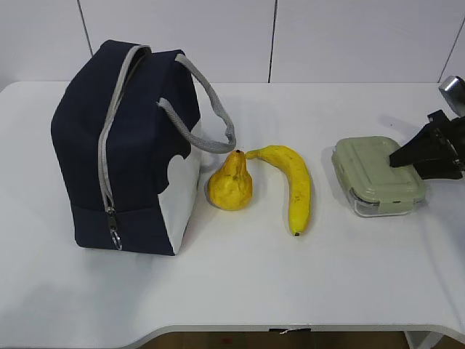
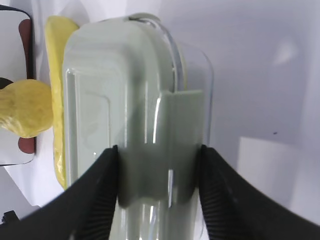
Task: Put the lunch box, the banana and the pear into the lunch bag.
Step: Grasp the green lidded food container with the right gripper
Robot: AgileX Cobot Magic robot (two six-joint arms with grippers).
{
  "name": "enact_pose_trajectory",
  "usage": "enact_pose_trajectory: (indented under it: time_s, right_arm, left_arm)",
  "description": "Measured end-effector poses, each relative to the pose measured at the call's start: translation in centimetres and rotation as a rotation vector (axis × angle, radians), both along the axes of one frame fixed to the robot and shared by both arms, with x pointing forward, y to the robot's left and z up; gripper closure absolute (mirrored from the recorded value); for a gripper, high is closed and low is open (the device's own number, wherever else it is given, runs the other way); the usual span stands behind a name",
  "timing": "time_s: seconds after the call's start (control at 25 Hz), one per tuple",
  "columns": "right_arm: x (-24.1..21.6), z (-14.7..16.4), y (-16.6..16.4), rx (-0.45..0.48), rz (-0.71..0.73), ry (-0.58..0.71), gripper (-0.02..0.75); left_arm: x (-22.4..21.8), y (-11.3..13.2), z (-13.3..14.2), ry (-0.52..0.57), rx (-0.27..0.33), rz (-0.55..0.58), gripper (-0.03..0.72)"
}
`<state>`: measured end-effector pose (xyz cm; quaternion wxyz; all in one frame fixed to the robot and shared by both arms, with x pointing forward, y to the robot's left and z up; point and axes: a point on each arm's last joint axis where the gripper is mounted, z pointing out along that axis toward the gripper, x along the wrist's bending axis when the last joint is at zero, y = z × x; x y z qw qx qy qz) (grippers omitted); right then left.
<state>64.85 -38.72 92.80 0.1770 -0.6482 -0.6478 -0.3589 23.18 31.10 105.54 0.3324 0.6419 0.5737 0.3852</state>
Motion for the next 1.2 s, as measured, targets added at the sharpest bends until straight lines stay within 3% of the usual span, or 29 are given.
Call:
enact_pose_trajectory:
  time_s: [1.0,1.2]
  right_arm:
    - [0.03,0.03,0.02,0.011,-0.023,0.018,0.39]
    - [0.03,0.03,0.02,0.011,-0.023,0.019,0.358]
  left_arm:
    - [0.0,0.0,0.0,0.0,0.0,0.0,0.448]
    - [0.0,0.0,0.0,0.0,0.0,0.0,0.448]
